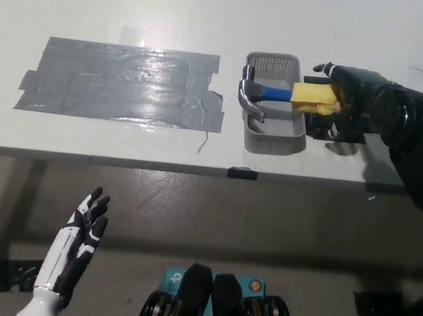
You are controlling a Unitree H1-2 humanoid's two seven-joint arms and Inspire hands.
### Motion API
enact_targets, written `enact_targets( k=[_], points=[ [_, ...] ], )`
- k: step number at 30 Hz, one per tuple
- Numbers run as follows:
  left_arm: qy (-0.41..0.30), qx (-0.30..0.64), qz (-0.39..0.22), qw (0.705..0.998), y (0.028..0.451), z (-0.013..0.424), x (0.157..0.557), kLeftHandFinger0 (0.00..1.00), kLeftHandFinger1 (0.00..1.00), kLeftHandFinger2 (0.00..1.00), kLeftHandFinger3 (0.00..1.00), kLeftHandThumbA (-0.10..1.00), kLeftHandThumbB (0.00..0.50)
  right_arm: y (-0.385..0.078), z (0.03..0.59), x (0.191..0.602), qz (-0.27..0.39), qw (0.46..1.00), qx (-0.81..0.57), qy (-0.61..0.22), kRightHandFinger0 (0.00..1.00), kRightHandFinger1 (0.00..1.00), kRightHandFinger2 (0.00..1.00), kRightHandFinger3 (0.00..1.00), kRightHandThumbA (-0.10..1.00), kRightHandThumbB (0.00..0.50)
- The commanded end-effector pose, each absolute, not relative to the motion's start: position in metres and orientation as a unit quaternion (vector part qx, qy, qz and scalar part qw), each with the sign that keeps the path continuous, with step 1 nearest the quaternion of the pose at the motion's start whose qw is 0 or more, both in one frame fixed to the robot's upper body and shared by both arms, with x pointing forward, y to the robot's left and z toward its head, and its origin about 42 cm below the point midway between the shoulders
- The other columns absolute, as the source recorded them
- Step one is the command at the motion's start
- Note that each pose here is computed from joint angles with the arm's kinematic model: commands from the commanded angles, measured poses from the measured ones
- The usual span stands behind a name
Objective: The robot picks the hammer placed on top of the gray container with right hand and places it on the grey area of the desk
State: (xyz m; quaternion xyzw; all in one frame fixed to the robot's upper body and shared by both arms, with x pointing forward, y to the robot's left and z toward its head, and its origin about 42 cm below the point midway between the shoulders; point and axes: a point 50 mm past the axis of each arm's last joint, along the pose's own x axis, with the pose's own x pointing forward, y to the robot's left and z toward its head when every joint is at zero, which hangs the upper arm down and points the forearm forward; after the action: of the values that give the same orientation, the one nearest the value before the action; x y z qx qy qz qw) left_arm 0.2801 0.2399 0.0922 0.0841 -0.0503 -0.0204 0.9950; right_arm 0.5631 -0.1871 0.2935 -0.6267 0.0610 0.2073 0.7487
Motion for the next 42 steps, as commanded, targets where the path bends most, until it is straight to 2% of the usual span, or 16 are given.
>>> enact_targets(
  k=[1,5,11,12,13,14,15,16,17,18,19,21,23,35,39,42],
  points=[
    [-0.082,0.095,-0.025,0.992,0.239,0.108,0.286,1.00,1.00,1.00,1.00,0.89,0.040,-0.173,0.342,0.573,0.186,0.745,-0.641,0.016,1.00,1.00,1.00,1.00,1.00,0.469],
    [-0.088,0.099,-0.025,0.991,0.239,0.108,0.288,1.00,1.00,1.00,1.00,0.89,0.040,-0.168,0.344,0.573,0.184,0.749,-0.637,0.015,1.00,1.00,1.00,1.00,0.97,0.453],
    [-0.087,0.100,-0.027,0.991,0.239,0.111,0.287,1.00,1.00,1.00,1.00,0.90,0.048,-0.161,0.341,0.576,0.171,0.757,-0.631,-0.010,1.00,1.00,1.00,1.00,0.88,0.500],
    [-0.087,0.101,-0.027,0.991,0.239,0.111,0.287,1.00,1.00,1.00,1.00,0.90,0.050,-0.158,0.339,0.577,0.163,0.758,-0.632,-0.013,0.89,0.96,1.00,1.00,0.86,0.498],
    [-0.089,0.098,-0.028,0.991,0.239,0.112,0.288,1.00,1.00,1.00,1.00,0.90,0.040,-0.157,0.338,0.577,0.159,0.756,-0.635,-0.021,0.66,0.78,0.86,1.00,0.81,0.474],
    [-0.089,0.097,-0.028,0.991,0.238,0.112,0.288,1.00,1.00,1.00,1.00,0.88,0.031,-0.156,0.336,0.577,0.156,0.752,-0.640,-0.025,0.50,0.62,0.68,0.88,0.72,0.435],
    [-0.091,0.097,-0.026,0.991,0.239,0.111,0.288,1.00,1.00,1.00,1.00,0.88,0.039,-0.153,0.333,0.576,0.149,0.744,-0.650,-0.027,0.31,0.42,0.50,0.81,0.56,0.374],
    [-0.091,0.099,-0.026,0.991,0.239,0.112,0.289,1.00,1.00,1.00,1.00,0.89,0.046,-0.152,0.331,0.575,0.141,0.740,-0.657,-0.028,0.09,0.21,0.32,0.69,0.26,0.289],
    [-0.090,0.101,-0.027,0.990,0.239,0.112,0.289,1.00,1.00,1.00,1.00,0.89,0.046,-0.151,0.328,0.576,0.132,0.734,-0.666,-0.032,0.04,0.17,0.29,0.66,0.15,0.271],
    [-0.092,0.102,-0.025,0.990,0.240,0.113,0.289,1.00,1.00,1.00,1.00,0.90,0.053,-0.150,0.323,0.575,0.122,0.731,-0.671,-0.032,0.00,0.05,0.22,0.40,-0.09,0.236],
    [-0.092,0.103,-0.026,0.990,0.240,0.113,0.289,1.00,1.00,1.00,1.00,0.90,0.053,-0.150,0.321,0.574,0.118,0.730,-0.673,-0.031,0.00,0.07,0.25,0.37,-0.10,0.231],
    [-0.095,0.106,-0.028,0.989,0.242,0.115,0.289,1.00,1.00,1.00,1.00,0.91,0.055,-0.150,0.316,0.573,0.109,0.729,-0.676,-0.018,0.11,0.23,0.37,0.53,-0.10,0.233],
    [-0.095,0.105,-0.030,0.989,0.242,0.116,0.291,1.00,1.00,1.00,1.00,0.91,0.051,-0.153,0.315,0.573,0.102,0.729,-0.676,-0.012,0.06,0.19,0.32,0.61,-0.02,0.227],
    [-0.096,0.109,-0.030,0.989,0.241,0.118,0.293,1.00,1.00,1.00,1.00,0.92,0.034,-0.157,0.313,0.576,0.090,0.729,-0.678,-0.005,0.00,0.12,0.20,0.69,-0.05,0.235],
    [-0.096,0.107,-0.028,0.989,0.241,0.118,0.294,1.00,1.00,1.00,1.00,0.91,0.028,-0.158,0.320,0.576,0.083,0.740,-0.667,-0.026,0.00,0.06,0.12,0.56,-0.10,0.243],
    [-0.097,0.105,-0.028,0.989,0.241,0.120,0.294,1.00,1.00,1.00,1.00,0.91,0.019,-0.158,0.330,0.575,0.064,0.756,-0.649,-0.058,0.07,0.15,0.18,0.49,-0.10,0.268]
  ],
)
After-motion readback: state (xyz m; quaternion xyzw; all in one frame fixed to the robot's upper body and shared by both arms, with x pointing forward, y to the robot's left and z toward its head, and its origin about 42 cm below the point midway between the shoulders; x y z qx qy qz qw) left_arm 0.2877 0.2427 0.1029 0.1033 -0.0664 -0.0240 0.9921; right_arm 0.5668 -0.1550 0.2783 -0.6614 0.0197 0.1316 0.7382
